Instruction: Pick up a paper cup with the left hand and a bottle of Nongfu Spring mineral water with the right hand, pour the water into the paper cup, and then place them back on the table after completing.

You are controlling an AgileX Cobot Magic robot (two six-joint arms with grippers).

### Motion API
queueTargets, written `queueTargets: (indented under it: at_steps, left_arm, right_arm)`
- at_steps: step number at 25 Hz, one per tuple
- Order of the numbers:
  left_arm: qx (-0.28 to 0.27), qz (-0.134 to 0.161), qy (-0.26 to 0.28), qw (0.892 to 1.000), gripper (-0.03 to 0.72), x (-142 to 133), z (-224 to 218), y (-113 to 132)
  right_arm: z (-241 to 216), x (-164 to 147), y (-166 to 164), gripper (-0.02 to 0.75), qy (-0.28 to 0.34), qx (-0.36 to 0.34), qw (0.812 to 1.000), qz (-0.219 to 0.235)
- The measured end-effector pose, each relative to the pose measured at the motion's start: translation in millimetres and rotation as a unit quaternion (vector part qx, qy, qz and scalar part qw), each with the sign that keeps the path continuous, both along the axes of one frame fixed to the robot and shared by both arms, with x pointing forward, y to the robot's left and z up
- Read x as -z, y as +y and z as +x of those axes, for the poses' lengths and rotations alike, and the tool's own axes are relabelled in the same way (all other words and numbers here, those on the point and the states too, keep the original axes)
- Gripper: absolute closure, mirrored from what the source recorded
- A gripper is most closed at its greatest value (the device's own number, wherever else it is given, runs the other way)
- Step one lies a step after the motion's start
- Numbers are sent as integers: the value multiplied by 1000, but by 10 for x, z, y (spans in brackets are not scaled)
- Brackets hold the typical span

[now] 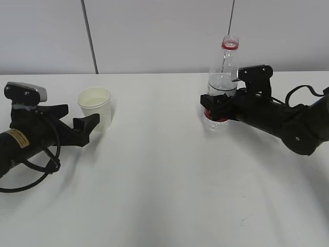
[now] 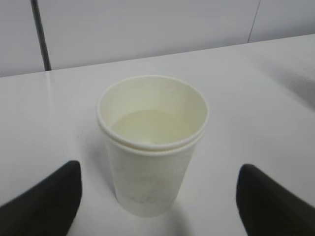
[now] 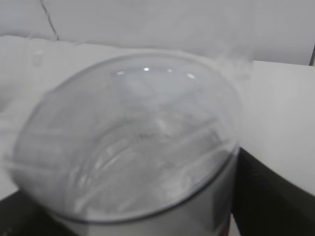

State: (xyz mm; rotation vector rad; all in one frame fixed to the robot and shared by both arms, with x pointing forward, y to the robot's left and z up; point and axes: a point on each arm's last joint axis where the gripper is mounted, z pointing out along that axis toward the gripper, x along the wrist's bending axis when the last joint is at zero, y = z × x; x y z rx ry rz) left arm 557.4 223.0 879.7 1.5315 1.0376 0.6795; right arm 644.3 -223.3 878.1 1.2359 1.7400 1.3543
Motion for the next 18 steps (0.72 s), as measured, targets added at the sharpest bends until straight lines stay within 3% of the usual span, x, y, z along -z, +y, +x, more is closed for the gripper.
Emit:
queueTargets:
  at_steps: [18]
  left_arm:
    - [0,0,0,1000,107,0,0,0]
  right_arm:
    - [-25,-113,-53,173,47,19,998,-36]
